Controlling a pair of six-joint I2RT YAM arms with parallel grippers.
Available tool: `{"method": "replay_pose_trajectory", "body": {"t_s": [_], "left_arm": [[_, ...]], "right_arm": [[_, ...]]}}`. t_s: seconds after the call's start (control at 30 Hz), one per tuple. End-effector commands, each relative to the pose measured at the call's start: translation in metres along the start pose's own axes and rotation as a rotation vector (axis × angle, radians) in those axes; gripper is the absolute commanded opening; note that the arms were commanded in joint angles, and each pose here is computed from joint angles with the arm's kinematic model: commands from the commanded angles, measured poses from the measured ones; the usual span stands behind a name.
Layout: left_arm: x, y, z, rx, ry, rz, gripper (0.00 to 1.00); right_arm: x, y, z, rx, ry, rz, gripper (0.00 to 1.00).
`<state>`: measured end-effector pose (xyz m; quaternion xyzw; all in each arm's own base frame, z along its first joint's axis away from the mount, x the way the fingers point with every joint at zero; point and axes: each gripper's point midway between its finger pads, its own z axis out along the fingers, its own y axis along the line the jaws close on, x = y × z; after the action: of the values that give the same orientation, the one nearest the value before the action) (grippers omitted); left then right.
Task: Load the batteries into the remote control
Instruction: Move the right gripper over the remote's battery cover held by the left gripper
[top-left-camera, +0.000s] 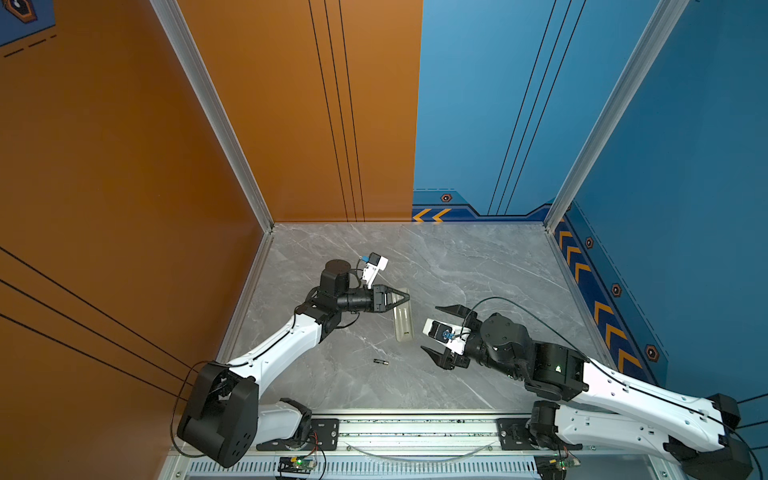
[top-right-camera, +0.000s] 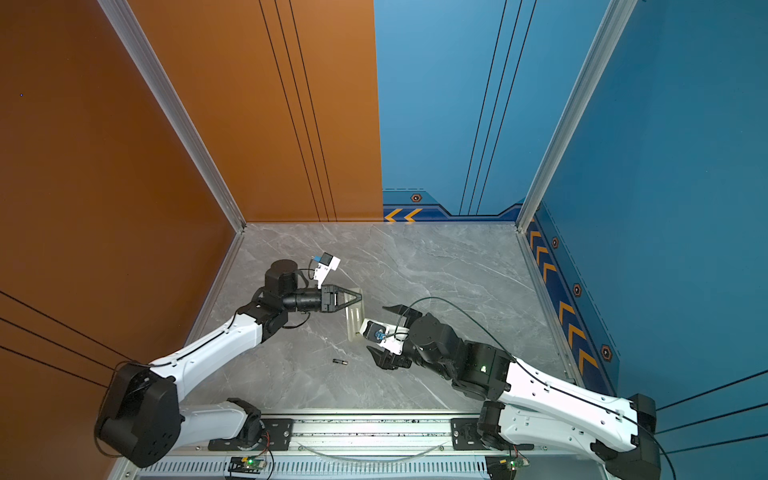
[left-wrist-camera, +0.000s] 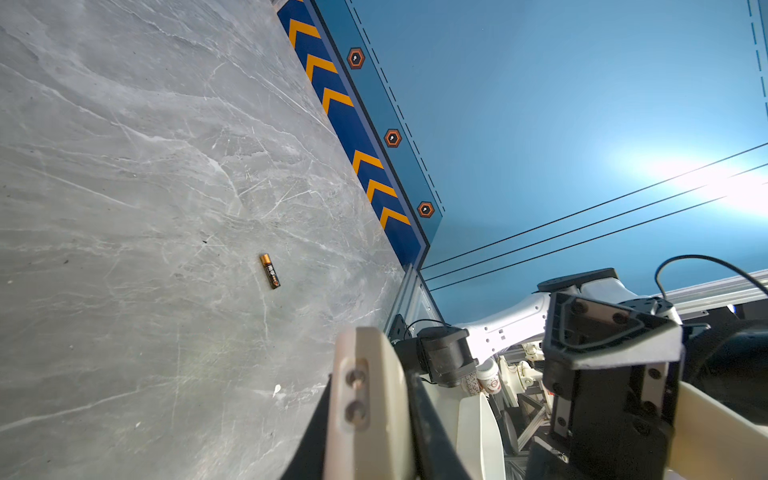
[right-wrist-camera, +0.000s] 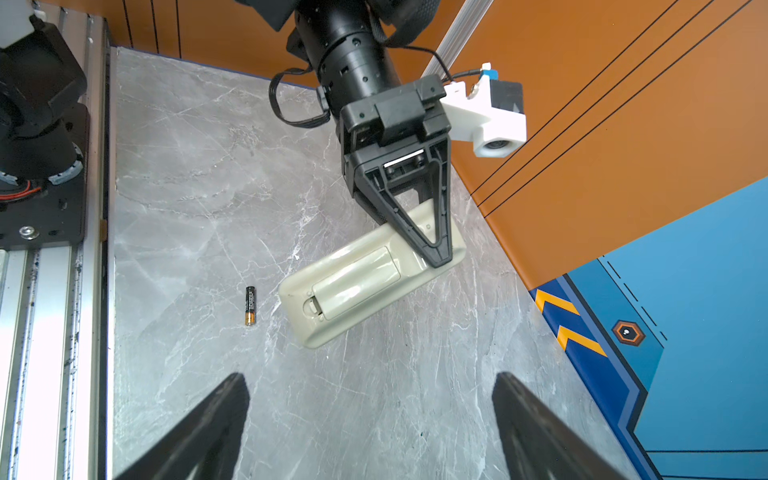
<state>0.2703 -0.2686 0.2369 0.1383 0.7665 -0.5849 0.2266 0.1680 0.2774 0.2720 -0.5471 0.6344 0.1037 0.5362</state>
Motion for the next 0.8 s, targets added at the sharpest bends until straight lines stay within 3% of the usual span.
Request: {"method": "replay_pose_trajectory", "body": {"t_s": [0.0, 0.43, 0.77], "left_arm": [[0.006, 0.002, 0.001, 0.025, 0.061, -0.019, 0.0], [0.008, 0.002, -0.003, 0.045, 0.073, -0.03, 0.0], [0.014, 0.008, 0.003, 0.046, 0.1, -0.059, 0.0]], "right_arm": [[0.002, 0.008, 0.001, -0.047, 0.044, -0.046, 0.9], [-0.003, 0.018, 0.038, -0.081, 0.071, -0.075, 0.89], [-0.008, 0.007, 0.032, -0.057, 0.106, -0.033, 0.89]]}}
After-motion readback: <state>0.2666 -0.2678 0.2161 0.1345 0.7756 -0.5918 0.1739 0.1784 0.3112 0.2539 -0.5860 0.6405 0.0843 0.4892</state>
